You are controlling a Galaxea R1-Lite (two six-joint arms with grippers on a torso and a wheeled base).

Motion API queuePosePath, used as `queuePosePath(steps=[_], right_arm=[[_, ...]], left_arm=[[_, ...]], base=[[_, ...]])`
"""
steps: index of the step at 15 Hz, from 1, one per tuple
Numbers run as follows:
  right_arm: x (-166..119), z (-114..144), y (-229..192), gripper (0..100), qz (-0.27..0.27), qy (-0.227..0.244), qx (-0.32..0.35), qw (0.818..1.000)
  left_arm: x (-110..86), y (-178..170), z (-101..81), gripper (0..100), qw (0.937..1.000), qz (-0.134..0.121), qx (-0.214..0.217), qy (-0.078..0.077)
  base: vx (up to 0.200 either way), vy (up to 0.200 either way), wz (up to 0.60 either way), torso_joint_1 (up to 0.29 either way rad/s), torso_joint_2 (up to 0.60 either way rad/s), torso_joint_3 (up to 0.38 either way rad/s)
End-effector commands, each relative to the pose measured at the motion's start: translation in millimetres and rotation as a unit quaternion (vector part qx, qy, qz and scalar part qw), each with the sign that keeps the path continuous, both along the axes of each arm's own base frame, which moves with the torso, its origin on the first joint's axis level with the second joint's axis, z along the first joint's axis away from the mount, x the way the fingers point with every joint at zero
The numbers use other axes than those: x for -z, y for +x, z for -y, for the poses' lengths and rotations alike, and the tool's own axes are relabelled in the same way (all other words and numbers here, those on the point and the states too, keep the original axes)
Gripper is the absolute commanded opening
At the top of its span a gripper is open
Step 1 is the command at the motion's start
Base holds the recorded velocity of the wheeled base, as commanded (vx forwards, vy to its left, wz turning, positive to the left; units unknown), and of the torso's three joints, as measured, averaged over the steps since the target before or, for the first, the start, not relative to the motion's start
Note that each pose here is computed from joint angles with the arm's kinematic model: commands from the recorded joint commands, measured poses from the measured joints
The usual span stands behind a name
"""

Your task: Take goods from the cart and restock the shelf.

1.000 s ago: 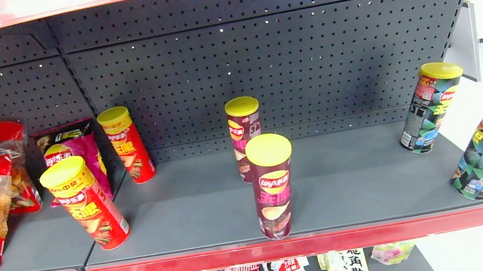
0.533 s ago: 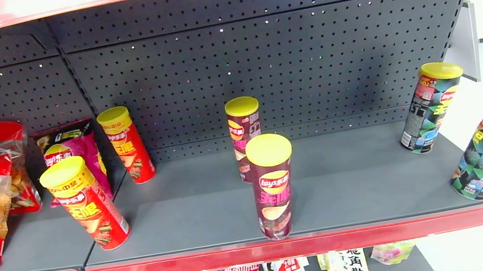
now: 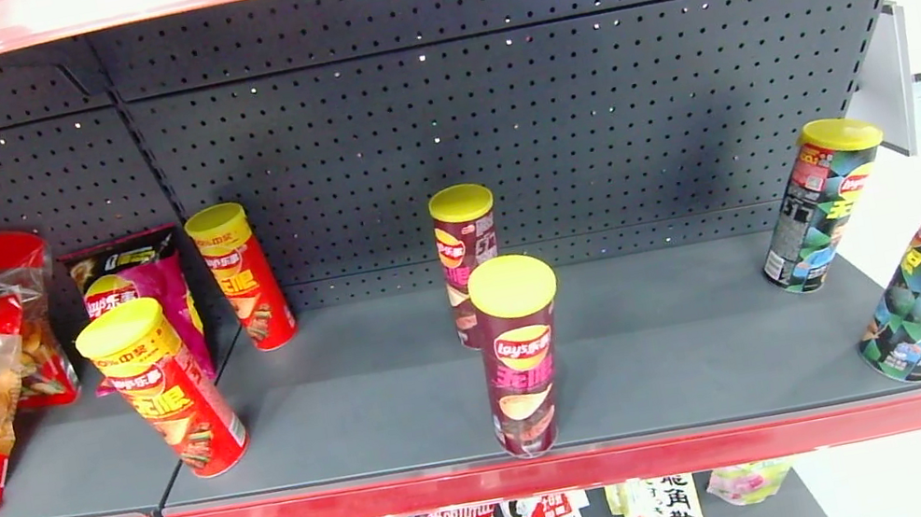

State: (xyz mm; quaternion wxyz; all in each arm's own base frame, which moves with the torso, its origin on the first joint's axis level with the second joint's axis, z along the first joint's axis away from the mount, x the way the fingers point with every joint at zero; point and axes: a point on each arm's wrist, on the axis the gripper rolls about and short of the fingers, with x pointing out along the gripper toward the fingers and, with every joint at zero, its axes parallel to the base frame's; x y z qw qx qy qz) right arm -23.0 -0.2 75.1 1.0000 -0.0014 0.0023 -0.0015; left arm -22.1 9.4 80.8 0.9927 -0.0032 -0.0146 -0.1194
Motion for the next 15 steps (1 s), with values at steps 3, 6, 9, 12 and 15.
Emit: queuePosePath(steps=[3, 6, 9, 12, 15], right_arm=[[0.0, 0.0, 0.1, 100, -0.001, -0.001, 0.0, 1.0], [0.0, 0.0, 0.1, 100, -0.001, -0.001, -0.001, 1.0], [0.0, 0.0, 0.1, 100, -0.001, 0.0, 0.0, 1.0], [0.0, 0.0, 0.1, 100, -0.001, 0.0, 0.0, 1.0], [0.0, 0.0, 0.1, 100, -0.001, -0.002, -0.001, 1.0]], left_arm=[[-19.1, 3.9, 0.1, 100, 0.9978, -0.023, -0.063, 0.005], [-16.3, 3.1, -4.2, 100, 0.9765, -0.033, -0.213, 0.0], [-15.9, 1.9, -1.1, 100, 0.9403, -0.072, -0.332, 0.014], [-3.9, -1.3, 4.5, 100, 0.9578, -0.069, -0.279, 0.006], [3.6, -1.3, 11.1, 100, 0.9962, -0.014, -0.085, -0.011]], base=[[0.0, 0.0, 0.0, 0.0, 0.0, 0.0], [0.0, 0.0, 0.0, 0.0, 0.0, 0.0], [0.0, 0.0, 0.0, 0.0, 0.0, 0.0], [0.0, 0.0, 0.0, 0.0, 0.0, 0.0], [0.0, 0.0, 0.0, 0.0, 0.0, 0.0]])
